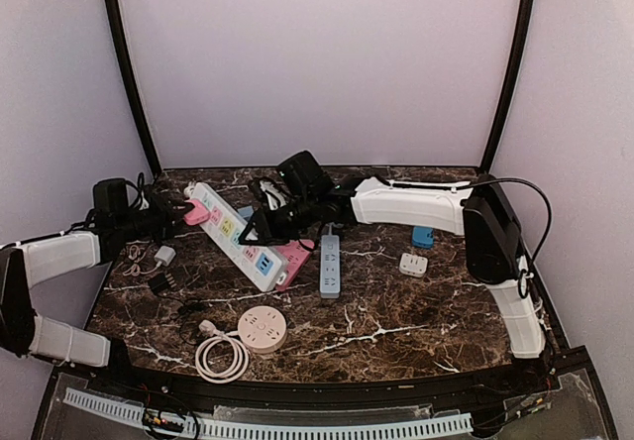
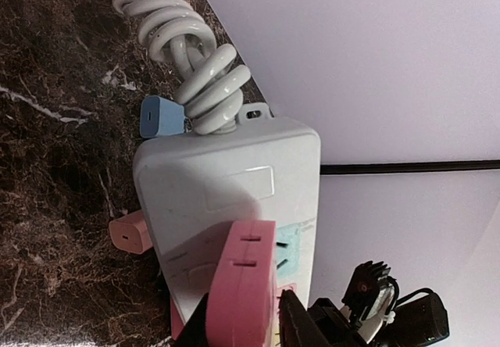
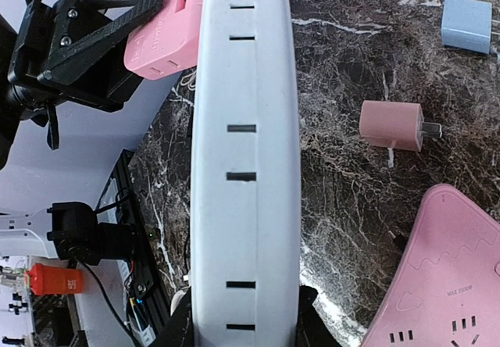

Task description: Pull the plug off the socket

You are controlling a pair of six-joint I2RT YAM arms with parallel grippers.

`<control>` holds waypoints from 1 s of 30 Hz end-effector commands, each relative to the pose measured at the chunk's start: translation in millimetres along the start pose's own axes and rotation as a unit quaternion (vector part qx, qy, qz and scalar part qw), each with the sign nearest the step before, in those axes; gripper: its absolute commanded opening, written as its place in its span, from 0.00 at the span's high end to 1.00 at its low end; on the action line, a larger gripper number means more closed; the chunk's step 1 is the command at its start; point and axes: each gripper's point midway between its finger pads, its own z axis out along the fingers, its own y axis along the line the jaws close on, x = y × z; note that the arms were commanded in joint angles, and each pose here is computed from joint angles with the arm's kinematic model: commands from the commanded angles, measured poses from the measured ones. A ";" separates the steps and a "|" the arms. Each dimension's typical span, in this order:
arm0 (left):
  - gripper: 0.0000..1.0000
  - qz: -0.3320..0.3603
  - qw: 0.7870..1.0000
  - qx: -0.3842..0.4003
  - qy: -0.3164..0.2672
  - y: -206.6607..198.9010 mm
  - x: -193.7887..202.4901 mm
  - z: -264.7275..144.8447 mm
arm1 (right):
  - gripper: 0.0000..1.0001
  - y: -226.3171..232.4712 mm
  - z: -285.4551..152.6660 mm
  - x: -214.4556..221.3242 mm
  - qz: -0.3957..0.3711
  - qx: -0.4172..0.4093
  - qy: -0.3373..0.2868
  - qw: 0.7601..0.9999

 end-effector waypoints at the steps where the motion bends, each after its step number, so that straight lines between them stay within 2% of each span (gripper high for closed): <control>1: 0.74 0.000 1.000 -0.009 0.013 1.5 1.0 2.5 | 1.00 70.6 -41.5 -55.5 -0.117 -0.015 -0.100 0.988; 9: 0.79 -0.004 1.000 -0.007 0.016 1.5 1.2 4.5 | 1.00 72.7 -38.5 -54.7 -0.147 0.024 -0.107 0.983; 15: 0.99 -0.005 1.000 -0.012 0.017 2.6 3.2 2.8 | 1.00 49.4 -43.2 -60.7 -0.146 0.106 -0.128 0.975; 19: 1.00 -0.003 1.000 -0.014 0.014 2.3 3.4 0.7 | 1.00 35.9 -48.4 -63.6 -0.139 0.138 -0.136 0.971; 24: 1.00 0.000 1.000 -0.018 0.010 0.3 3.7 -3.0 | 1.00 20.7 -44.3 -66.3 -0.096 0.123 -0.129 0.979; 30: 1.00 0.010 0.999 -0.046 -0.001 3.8 4.9 -14.1 | 1.00 0.3 -40.4 -72.2 -0.078 0.122 -0.130 0.981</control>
